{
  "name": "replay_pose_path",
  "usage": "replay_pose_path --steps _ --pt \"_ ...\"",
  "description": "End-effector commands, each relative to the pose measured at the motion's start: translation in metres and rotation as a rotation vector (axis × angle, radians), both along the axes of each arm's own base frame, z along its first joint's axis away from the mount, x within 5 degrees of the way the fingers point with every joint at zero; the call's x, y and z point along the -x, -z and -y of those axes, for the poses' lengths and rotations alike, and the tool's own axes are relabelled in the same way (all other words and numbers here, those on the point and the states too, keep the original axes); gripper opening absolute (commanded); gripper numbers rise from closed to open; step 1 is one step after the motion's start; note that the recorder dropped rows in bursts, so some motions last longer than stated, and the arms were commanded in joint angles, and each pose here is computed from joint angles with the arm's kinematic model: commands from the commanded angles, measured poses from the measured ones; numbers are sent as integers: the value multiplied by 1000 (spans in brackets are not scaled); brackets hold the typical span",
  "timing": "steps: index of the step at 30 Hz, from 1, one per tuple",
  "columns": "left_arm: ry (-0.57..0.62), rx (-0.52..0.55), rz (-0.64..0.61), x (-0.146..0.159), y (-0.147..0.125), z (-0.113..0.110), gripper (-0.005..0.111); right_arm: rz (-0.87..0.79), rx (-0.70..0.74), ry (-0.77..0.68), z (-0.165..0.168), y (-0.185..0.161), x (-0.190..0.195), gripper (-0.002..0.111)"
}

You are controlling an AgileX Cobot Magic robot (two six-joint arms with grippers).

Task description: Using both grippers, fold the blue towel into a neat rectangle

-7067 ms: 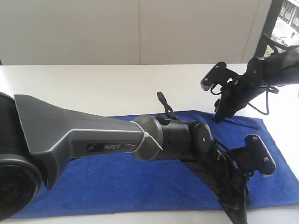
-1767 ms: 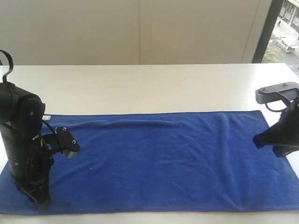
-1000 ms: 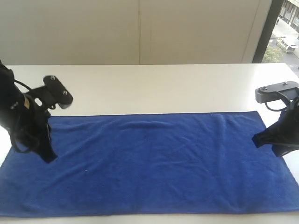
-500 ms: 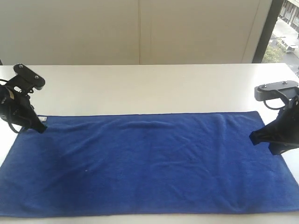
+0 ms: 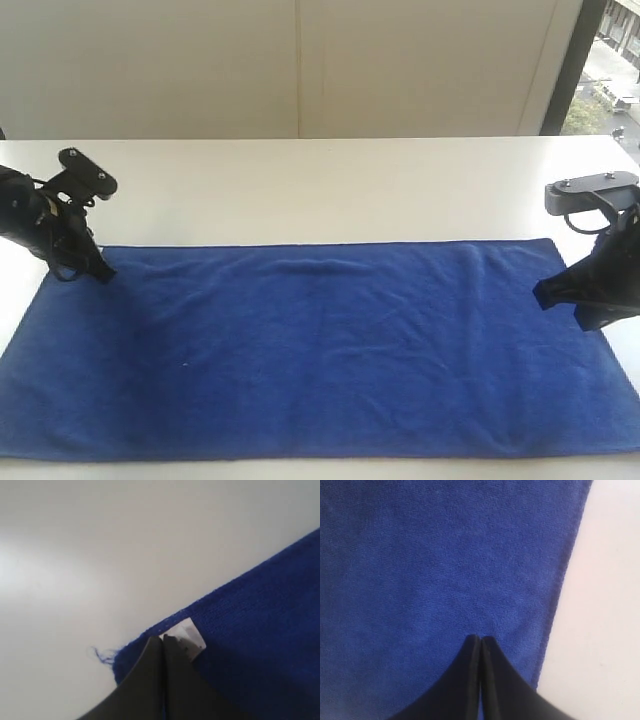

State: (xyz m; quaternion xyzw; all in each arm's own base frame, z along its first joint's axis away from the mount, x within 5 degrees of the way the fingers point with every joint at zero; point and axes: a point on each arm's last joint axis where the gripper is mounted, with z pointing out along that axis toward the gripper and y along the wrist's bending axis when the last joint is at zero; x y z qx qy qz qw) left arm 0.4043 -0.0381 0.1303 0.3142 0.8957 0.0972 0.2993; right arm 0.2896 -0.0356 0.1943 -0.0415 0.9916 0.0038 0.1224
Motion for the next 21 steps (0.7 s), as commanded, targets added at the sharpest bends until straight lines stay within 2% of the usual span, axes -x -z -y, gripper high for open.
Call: replay_pose_path --steps 1,6,10,13,21 --pt "3 -12 -39 0 13 -2 0 11 1 -1 0 -2 1 0" --pt "-5 -15 -48 1 14 -4 0 11 1 -1 0 -2 1 0" --pt "-21 -23 -63 4 4 -7 0 17 2 -1 0 -2 1 0" --pt "-39 -12 -44 7 -13 -7 0 39 6 1 1 -2 -1 0" --pt "-129 98 7 25 -76 -3 0 119 19 16 2 -5 -8 0"
